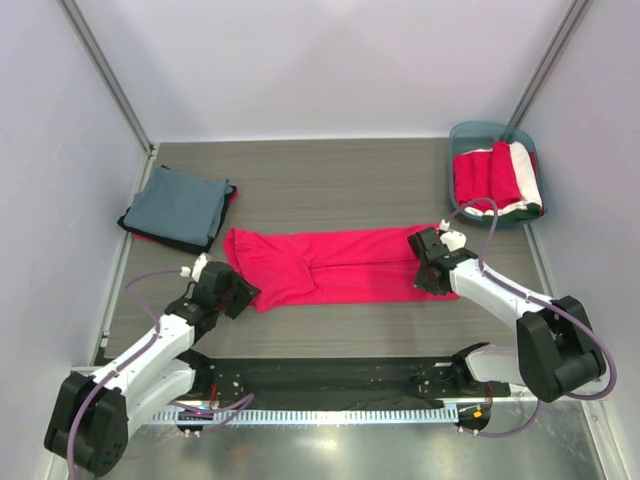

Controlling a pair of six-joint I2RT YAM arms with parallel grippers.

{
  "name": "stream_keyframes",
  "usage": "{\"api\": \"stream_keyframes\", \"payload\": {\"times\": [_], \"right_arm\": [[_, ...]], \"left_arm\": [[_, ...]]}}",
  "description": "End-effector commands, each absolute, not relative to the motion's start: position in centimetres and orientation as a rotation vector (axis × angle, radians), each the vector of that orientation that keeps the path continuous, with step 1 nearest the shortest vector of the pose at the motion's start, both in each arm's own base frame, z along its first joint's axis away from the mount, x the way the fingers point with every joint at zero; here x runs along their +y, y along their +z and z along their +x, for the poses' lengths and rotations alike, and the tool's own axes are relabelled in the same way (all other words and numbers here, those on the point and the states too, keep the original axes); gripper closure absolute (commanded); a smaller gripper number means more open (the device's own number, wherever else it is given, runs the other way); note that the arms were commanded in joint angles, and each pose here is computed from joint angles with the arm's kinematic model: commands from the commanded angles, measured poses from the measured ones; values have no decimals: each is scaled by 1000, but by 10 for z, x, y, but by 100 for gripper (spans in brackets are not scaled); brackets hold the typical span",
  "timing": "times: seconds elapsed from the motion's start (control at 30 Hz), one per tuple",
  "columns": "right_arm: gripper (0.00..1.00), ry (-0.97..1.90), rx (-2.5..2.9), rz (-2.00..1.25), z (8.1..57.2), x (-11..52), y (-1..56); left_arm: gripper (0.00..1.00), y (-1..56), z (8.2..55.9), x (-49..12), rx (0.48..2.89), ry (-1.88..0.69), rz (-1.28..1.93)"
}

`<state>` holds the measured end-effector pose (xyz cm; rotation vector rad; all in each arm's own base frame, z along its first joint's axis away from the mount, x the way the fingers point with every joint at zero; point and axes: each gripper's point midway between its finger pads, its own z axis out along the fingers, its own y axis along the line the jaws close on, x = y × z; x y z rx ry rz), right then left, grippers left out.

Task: Fold and stack the t-shirts
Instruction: Fold the tshirt

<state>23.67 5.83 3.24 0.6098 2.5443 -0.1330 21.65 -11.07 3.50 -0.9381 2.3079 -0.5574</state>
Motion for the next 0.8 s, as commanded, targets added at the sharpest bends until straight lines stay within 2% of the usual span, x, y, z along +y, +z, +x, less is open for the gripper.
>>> {"api": "stream_keyframes", "payload": {"times": [0.0, 0.13, 0.43, 0.67, 0.73, 0.77], "right_arm": [[99, -175, 2511, 668, 239, 52, 27], [99, -199, 2527, 695, 234, 50, 16], [99, -88, 2593, 691, 225, 66, 1], [99, 96, 2635, 594, 207, 101, 9], [99, 161, 2648, 560, 200, 119, 14], [99, 190, 2654, 543, 198, 129, 17]], "left_arm": [[52, 51, 239, -114, 2213, -584, -925], [53, 45, 246, -111, 2215, -542, -922], [66, 28, 276, -120, 2284, -467, -884], [75, 17, 324, -141, 2342, -463, -820], [77, 28, 351, -152, 2333, -475, -779], [79, 10, 356, -155, 2382, -450, -772]]}}
